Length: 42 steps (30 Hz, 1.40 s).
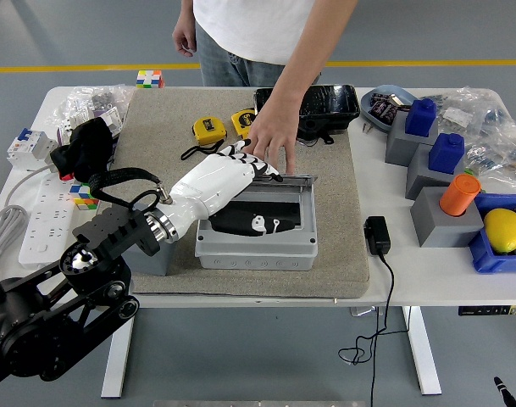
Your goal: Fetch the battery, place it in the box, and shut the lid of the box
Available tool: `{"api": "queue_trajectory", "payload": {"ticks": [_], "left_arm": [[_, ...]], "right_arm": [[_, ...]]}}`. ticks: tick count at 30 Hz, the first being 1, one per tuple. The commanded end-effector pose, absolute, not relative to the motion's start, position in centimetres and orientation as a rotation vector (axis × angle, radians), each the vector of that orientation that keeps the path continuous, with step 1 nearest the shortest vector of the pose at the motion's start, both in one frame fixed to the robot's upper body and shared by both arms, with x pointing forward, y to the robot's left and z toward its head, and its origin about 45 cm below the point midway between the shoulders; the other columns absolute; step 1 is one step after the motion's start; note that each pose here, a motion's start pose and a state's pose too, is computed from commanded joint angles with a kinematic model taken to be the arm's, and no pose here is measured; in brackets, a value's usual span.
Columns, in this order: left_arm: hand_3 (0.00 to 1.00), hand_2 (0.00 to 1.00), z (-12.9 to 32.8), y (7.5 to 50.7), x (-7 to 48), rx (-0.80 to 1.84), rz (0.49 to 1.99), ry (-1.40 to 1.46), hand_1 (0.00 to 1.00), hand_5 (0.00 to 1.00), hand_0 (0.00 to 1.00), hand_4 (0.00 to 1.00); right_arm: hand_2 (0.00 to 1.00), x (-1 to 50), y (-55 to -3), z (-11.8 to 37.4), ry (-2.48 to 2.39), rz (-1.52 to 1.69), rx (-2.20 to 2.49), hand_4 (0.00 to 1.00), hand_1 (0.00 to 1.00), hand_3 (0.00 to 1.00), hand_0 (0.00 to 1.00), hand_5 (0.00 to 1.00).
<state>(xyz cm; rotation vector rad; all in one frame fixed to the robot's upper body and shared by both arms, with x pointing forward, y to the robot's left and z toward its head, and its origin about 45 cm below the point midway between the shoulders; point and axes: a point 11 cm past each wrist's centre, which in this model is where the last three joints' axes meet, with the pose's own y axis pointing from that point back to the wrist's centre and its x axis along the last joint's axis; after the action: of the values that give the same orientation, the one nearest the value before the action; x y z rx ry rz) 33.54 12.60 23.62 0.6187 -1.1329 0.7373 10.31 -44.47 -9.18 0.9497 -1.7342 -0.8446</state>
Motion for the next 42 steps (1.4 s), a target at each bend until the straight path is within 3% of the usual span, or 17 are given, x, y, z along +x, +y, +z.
{"api": "queue_trajectory", "payload": {"ticks": [25,42], "left_arm": [[0.769,0.747,23.2,12.1,32.4,0.589,0.699,-1.134,0.833,0.998,0.998,0.998],[0.775,0.746,20.5,13.4,30.2,0.636,0.546,-1.088,0.828,0.998,0.998,0.998]], "right_arm": [[0.759,10.6,-44.7,-9.0,-1.745,-0.839,0.947,0.998,0.76,0.801,0.801,0.998],[0.759,11.1,-45.9,-8.4,-1.78,-0.829,0.926,0.998,0.76,0.802,0.8,0.998]]}}
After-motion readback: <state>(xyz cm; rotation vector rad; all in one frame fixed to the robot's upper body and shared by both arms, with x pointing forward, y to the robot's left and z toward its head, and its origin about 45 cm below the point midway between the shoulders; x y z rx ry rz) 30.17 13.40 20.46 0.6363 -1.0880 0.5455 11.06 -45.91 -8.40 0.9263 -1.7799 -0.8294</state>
